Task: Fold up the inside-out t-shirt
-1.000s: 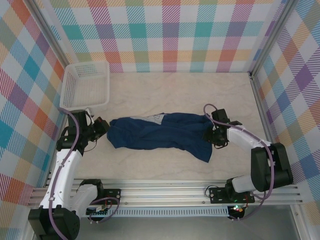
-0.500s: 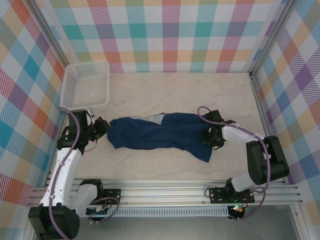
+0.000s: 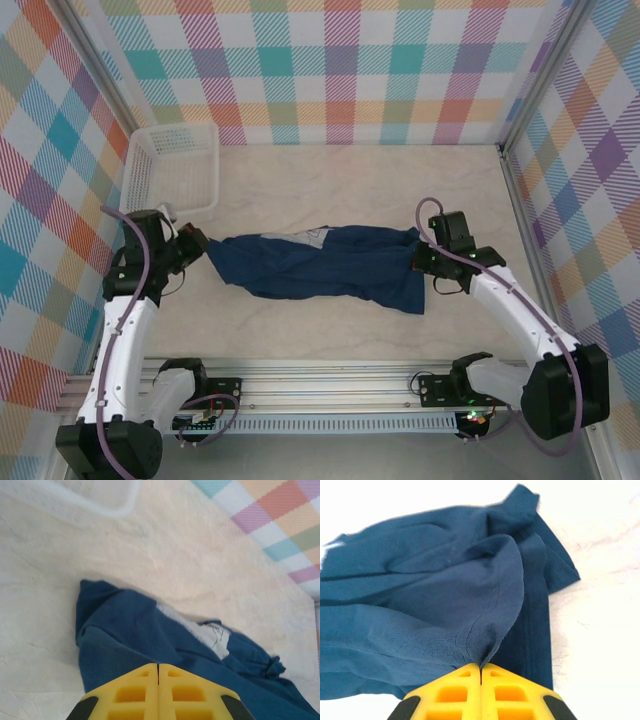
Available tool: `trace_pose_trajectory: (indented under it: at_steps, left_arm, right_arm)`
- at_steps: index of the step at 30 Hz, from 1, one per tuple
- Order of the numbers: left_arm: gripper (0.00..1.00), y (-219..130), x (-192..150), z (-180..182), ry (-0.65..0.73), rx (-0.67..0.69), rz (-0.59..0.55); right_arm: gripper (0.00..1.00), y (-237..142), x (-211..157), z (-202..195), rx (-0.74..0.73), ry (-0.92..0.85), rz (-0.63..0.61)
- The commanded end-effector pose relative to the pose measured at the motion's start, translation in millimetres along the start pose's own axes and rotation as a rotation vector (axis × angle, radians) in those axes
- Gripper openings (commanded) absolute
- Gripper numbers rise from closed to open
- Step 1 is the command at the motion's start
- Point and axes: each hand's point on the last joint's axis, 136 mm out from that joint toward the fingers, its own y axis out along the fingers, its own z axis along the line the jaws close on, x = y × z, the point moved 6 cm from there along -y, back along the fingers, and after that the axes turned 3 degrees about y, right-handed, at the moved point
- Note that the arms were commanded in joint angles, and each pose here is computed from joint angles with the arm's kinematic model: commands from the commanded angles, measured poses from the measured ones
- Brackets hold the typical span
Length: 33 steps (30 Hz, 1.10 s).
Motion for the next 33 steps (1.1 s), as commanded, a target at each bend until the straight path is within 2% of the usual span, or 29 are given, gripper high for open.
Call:
trace_pose_trajectory:
  at_steps: [1, 10, 15, 19, 22, 24, 27, 31, 33]
  left_arm:
    - [0.0, -15, 15, 0, 0.015, 0.028, -0.066]
    - [0.0, -32, 44, 14, -0.092, 0.052, -0.199]
    - [0.0, -16, 43, 16, -0.113, 0.016, -0.155]
    - [0.0, -10, 40, 16, -0.099, 0.0, -0.13]
    - [0.0, -13, 44, 10, -0.104, -0.028, -0.135]
    - [0.0, -22, 57, -2, -0.12, -0.081, -0.178]
    - [0.0, -51, 87, -31, -0.135, -0.177, -0.277]
    - [0.0, -114, 130, -75, -0.088, -0.259, -0.441]
    - [0.0, -148, 145, -91, -0.048, -0.26, -0.529]
  right_arm:
    - [0.0, -14, 9, 10, 0.043, -0.045, -0.024]
    - [0.0, -3, 13, 13, 0.055, -0.043, 0.002]
    - [0.0, 17, -6, 19, 0.136, -0.007, 0.131]
    - [0.0, 21, -10, 21, 0.175, 0.001, 0.133]
    - [0.0, 4, 10, 28, 0.189, -0.024, 0.032]
    - [0.0, -23, 38, 36, 0.177, -0.065, -0.097]
    - [0.0, -87, 89, 49, 0.186, -0.105, -0.361]
    - [0.0, -189, 138, 63, 0.187, -0.138, -0.701]
    - [0.0, -228, 149, 66, 0.176, -0.158, -0.795]
